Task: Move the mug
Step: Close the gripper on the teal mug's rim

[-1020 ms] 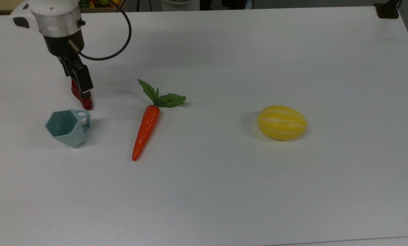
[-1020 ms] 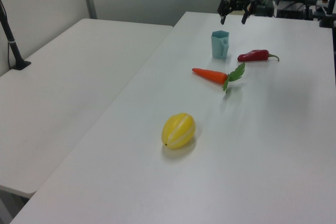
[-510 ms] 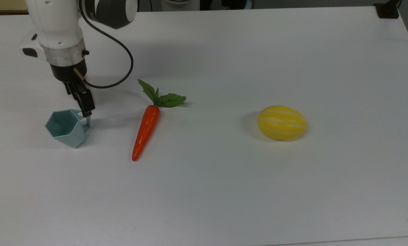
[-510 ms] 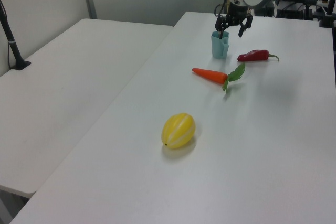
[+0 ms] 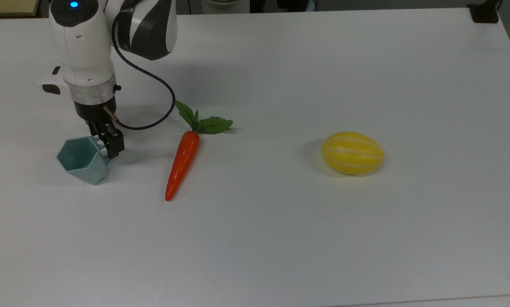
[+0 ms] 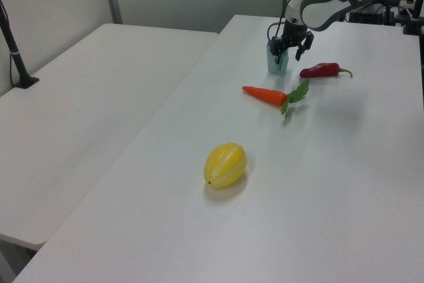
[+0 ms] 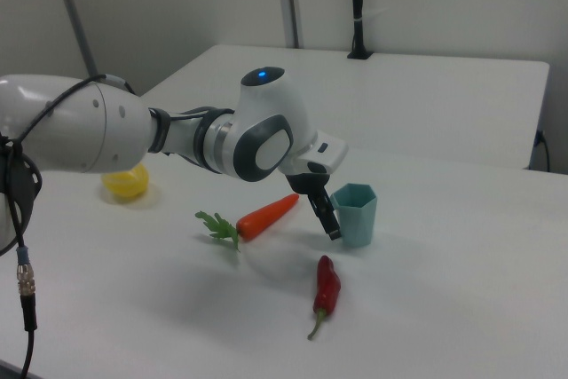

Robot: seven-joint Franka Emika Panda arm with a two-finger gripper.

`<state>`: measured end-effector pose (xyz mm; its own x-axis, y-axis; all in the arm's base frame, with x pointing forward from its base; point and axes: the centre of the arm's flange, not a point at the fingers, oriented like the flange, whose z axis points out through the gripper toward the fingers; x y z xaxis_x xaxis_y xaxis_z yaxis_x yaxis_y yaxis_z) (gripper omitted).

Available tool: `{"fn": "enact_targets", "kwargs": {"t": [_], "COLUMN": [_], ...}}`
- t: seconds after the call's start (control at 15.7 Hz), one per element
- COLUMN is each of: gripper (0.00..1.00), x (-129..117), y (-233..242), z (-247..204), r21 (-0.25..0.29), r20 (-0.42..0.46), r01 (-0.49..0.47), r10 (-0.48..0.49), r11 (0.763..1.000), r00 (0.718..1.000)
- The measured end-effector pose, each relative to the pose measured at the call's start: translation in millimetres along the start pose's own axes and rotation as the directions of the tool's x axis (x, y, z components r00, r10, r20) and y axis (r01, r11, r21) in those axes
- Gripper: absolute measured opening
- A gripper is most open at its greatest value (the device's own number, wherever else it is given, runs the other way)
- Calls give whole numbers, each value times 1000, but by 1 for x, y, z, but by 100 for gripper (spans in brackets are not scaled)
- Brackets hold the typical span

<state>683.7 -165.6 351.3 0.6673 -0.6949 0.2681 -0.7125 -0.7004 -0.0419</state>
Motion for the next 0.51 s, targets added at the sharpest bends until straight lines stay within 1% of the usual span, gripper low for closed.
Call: {"fn": "enact_targets", "kwargs": {"t": [0.06,0.13,0.19,0.26,0.32,0.38,0.45,0.51], "gripper": [79,71,59,55,55,49,38,35], "x": [-1,-2,-3,-4,-5,-5,-6,-6], "y": [-1,-2,-3,-4,-4,-4,-4,-4], "z": [3,6,10,13,16,18,20,21], "r21": [-3,-4,-7,-11,-16,-18,-20,-21], "r20": [-6,-9,-8,-7,-6,-5,-3,-1], "r01": [9,15,20,25,29,31,32,32], "r10": [-9,-15,-20,-25,-29,-31,-32,-32], "r11": [1000,1000,1000,1000,999,999,999,999], "r00": [1000,1000,1000,1000,1000,1000,999,999]}}
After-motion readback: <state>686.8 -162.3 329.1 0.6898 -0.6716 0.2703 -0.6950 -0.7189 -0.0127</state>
